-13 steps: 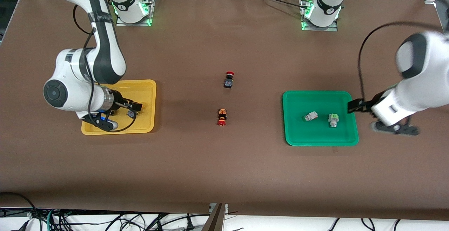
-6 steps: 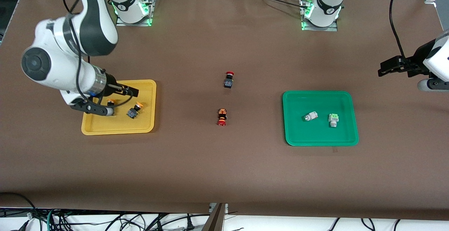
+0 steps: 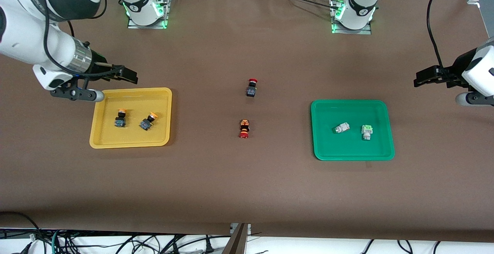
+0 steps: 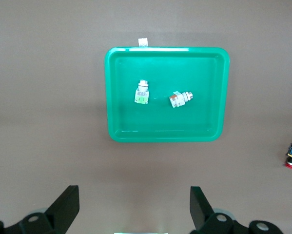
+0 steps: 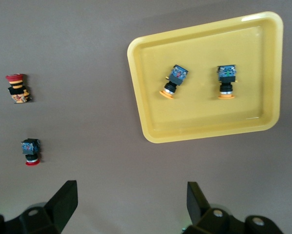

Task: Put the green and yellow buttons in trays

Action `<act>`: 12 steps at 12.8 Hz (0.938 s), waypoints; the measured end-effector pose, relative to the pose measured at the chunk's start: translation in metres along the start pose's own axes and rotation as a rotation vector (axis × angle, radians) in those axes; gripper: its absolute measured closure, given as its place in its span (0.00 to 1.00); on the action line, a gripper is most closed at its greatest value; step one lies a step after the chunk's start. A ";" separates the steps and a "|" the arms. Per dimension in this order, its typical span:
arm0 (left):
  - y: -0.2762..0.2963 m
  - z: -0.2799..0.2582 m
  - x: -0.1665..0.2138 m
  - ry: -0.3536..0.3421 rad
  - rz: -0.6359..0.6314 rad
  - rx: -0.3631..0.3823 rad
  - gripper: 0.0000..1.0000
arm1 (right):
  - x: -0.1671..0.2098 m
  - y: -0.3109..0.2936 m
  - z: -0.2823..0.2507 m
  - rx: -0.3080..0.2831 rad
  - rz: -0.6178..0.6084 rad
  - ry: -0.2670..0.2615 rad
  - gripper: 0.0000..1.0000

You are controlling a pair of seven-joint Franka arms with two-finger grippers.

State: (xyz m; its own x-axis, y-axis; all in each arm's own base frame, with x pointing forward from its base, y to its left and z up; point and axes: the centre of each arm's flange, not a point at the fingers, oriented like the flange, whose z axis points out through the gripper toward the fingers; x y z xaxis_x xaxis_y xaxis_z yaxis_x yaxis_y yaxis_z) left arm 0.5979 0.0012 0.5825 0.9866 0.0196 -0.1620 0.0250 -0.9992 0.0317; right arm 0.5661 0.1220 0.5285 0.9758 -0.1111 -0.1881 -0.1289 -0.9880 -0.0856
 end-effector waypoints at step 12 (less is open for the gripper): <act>-0.004 0.004 0.006 -0.006 -0.008 0.000 0.00 | -0.025 0.031 -0.045 -0.095 -0.113 0.051 0.00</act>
State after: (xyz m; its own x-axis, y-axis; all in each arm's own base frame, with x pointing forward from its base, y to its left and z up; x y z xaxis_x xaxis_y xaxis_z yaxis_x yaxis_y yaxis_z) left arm 0.6034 0.0053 0.5769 0.9853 0.0274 -0.1684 0.0329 -0.9990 0.0300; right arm 0.5452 0.0890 0.5746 0.9912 -0.0018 -0.1323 -0.0032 -0.9999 -0.0102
